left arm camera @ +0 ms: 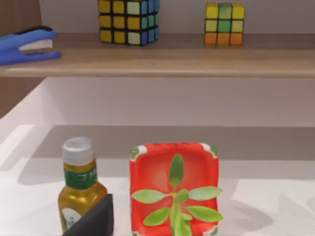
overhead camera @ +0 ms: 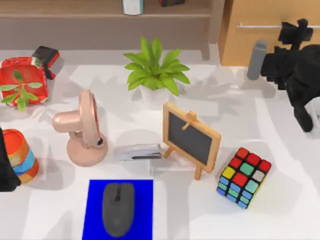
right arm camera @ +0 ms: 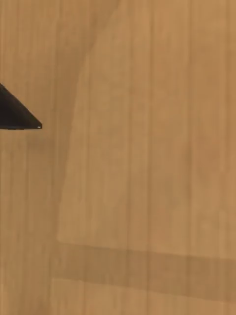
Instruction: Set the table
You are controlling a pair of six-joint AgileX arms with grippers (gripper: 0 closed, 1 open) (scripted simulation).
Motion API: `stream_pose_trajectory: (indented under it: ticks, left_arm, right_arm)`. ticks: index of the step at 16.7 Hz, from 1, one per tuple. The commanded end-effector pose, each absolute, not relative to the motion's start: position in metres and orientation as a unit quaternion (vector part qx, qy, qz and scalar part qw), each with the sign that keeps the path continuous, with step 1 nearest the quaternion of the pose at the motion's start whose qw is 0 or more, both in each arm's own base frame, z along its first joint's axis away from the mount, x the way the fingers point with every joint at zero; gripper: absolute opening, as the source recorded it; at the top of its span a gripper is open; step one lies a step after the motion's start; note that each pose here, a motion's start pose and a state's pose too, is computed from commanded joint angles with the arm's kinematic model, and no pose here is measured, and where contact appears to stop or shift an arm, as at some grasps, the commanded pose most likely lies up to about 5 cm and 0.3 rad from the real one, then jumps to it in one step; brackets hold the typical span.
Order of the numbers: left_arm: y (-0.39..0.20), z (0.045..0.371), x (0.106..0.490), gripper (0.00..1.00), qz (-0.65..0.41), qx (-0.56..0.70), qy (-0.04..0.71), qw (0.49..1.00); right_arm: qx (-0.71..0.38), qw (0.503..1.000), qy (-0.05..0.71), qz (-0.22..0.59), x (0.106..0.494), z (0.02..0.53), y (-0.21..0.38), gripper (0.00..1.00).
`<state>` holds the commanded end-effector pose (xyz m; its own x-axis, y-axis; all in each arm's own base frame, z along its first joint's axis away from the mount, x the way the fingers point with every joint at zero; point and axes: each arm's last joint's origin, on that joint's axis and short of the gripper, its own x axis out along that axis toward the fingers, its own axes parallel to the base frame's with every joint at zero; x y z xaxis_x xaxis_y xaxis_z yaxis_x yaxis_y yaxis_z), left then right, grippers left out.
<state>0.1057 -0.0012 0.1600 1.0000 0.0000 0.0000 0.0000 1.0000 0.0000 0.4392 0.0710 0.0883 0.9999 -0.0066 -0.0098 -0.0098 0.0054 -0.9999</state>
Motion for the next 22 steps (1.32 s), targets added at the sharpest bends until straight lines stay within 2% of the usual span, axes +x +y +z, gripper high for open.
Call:
stream_pose_trajectory:
  ticks: [4,14,22]
  left_arm:
    - [-0.001,0.160,0.106,1.00,0.000,0.000,0.000,1.000]
    - [-0.001,0.160,0.106,1.00,0.000,0.000,0.000,1.000]
    - [-0.001,0.160,0.106,1.00,0.000,0.000,0.000,1.000]
  right_arm:
    - [-0.705,0.708,0.024,0.021,0.431,0.075,0.071,1.00]
    - [-0.702,0.712,0.002,0.000,0.413,0.092,0.073,1.00]
    - [-0.705,0.708,0.024,0.021,0.391,0.075,0.072,1.00]
